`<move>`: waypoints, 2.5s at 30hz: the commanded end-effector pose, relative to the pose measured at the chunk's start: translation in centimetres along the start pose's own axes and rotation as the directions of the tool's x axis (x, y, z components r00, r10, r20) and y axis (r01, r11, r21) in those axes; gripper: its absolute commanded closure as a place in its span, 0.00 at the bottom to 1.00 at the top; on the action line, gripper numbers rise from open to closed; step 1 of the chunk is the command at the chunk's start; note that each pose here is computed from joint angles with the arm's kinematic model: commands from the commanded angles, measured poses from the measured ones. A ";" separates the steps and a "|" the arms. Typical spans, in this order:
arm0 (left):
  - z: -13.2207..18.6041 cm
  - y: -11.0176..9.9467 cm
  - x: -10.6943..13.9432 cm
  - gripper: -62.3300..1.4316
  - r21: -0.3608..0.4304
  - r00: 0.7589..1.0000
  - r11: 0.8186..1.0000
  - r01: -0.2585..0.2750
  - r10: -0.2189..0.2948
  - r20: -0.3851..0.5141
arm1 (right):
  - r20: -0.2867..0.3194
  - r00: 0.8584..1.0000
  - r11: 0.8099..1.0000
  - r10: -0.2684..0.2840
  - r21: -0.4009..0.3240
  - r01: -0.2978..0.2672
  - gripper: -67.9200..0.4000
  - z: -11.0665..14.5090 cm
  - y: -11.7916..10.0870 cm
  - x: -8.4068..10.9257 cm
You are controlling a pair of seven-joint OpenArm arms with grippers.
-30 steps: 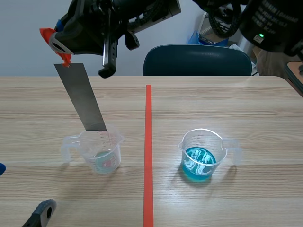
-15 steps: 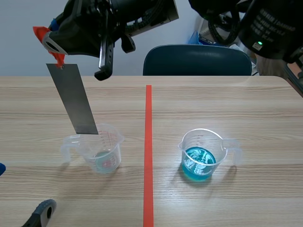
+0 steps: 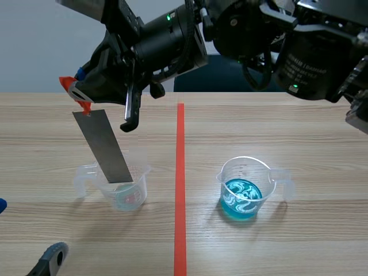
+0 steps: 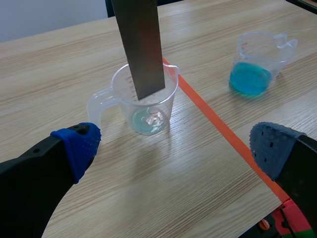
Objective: Do the redox reaction experiment
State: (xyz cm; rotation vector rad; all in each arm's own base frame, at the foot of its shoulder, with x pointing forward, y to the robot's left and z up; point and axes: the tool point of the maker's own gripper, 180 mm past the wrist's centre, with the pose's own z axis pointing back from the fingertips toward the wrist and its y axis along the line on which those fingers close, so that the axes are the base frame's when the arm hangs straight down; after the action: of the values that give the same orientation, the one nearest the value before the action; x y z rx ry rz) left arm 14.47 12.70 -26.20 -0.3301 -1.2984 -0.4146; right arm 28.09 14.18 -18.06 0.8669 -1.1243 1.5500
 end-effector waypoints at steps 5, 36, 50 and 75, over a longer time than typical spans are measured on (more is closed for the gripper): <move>-0.3 -0.1 1.2 0.00 -0.001 0.999 1.000 0.001 -0.001 0.041 | 0.023 0.999 0.999 0.035 -0.027 -0.034 0.98 0.2 -1.0 0.1; -0.3 -0.1 1.2 0.00 -0.001 0.999 1.000 0.001 -0.001 0.041 | -0.002 0.992 0.991 0.128 -0.035 -0.128 0.96 -1.6 -0.2 -4.2; -0.3 -0.1 1.2 0.00 -0.001 0.999 1.000 0.001 -0.001 0.041 | -0.007 0.991 0.990 0.134 -0.034 -0.134 0.27 -1.6 -0.2 -4.3; -0.3 -0.1 1.2 0.00 -0.001 0.999 1.000 0.001 -0.001 0.041 | -0.002 0.991 0.990 0.136 -0.031 -0.136 0.00 -2.0 -0.1 -4.0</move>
State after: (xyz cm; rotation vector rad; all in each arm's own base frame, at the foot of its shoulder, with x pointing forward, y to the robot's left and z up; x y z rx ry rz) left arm 14.47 12.70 -26.20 -0.3301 -1.2984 -0.4146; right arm 29.01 14.47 -24.00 0.7670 -1.1826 1.6304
